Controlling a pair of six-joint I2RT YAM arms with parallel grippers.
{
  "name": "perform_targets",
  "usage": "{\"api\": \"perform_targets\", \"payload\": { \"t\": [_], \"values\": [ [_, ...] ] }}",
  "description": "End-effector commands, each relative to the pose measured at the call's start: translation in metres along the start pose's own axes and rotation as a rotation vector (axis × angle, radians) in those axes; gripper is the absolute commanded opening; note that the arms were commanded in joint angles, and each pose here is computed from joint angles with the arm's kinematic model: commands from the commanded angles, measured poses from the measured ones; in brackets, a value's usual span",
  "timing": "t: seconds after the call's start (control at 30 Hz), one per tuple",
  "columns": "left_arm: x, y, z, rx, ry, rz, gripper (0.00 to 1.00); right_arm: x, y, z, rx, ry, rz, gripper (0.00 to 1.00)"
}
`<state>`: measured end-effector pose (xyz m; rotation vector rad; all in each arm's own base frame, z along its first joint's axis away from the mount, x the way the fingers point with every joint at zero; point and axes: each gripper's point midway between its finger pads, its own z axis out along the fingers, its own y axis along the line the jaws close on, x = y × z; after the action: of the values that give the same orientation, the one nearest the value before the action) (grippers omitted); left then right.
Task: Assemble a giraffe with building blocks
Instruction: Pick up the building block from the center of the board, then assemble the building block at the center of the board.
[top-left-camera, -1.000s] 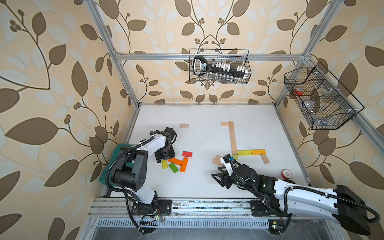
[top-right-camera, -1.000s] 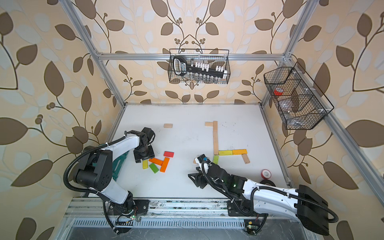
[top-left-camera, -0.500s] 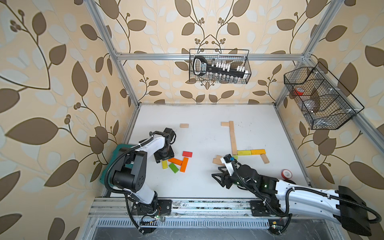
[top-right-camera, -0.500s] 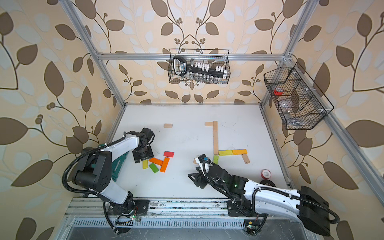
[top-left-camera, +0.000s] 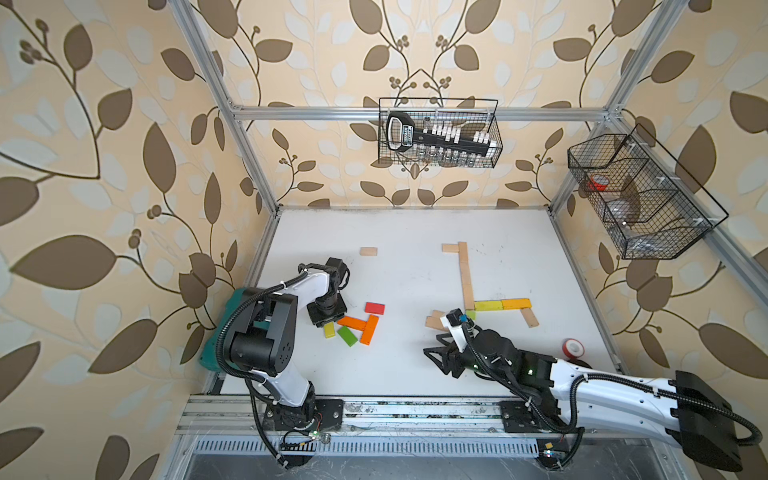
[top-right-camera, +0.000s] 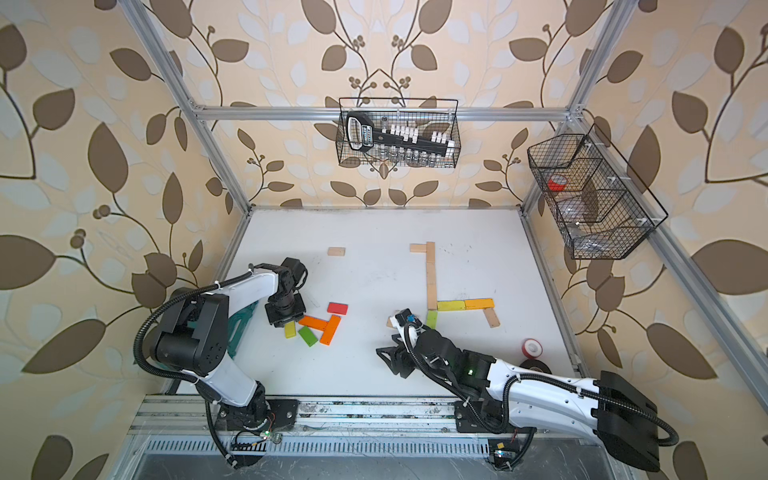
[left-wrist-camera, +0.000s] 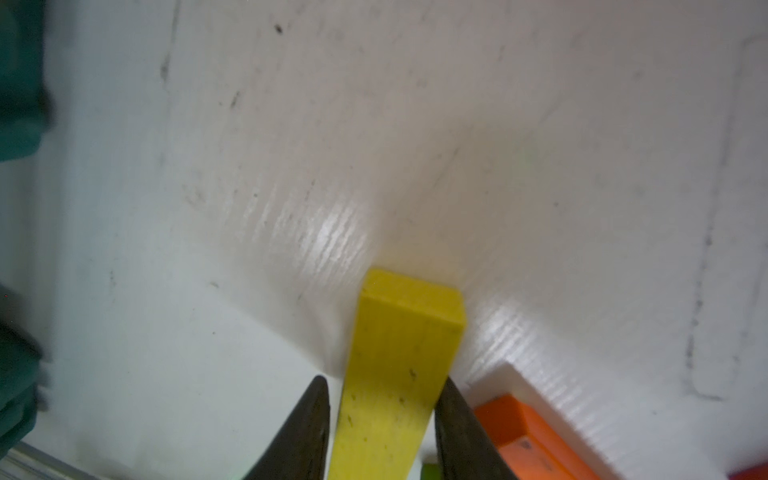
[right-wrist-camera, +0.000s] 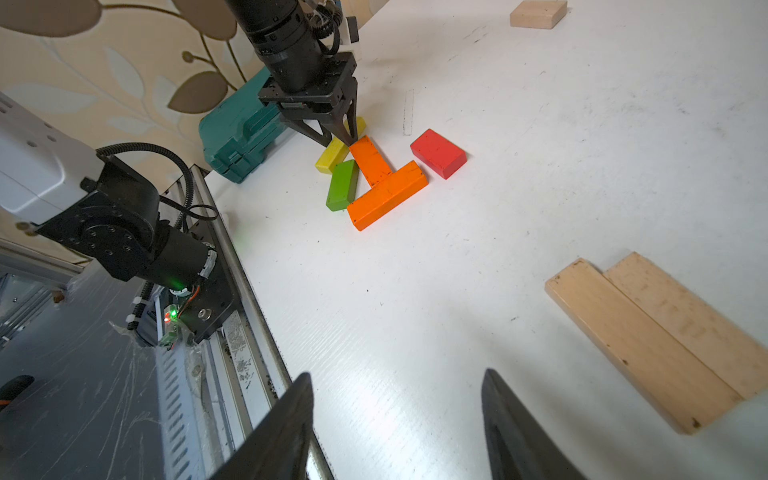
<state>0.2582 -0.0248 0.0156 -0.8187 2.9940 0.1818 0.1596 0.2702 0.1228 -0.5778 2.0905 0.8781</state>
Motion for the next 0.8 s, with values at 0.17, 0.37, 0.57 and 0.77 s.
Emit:
{"api": "perform_targets", "payload": {
  "t": [0.17,0.37,0.57,0.77],
  "values": [
    [0.006,0.001,-0.014,0.004,0.024,0.028,0.23,-0.002,0.003,-0.002,-0.008,-0.005,-0.011,0.60],
    [-0.031,-0.031,-0.095,0.069,-0.143,0.151,0.17,-0.009,0.005,-0.006,-0.004,-0.016,-0.022,0.60],
    [-0.046,-0.130,-0.136,0.162,-0.177,0.368,0.16,-0.013,0.000,-0.011,0.028,-0.030,-0.027,0.60],
    [-0.063,-0.214,-0.111,0.181,-0.135,0.514,0.17,-0.012,-0.006,-0.017,0.058,-0.028,-0.027,0.60]
  ]
}}
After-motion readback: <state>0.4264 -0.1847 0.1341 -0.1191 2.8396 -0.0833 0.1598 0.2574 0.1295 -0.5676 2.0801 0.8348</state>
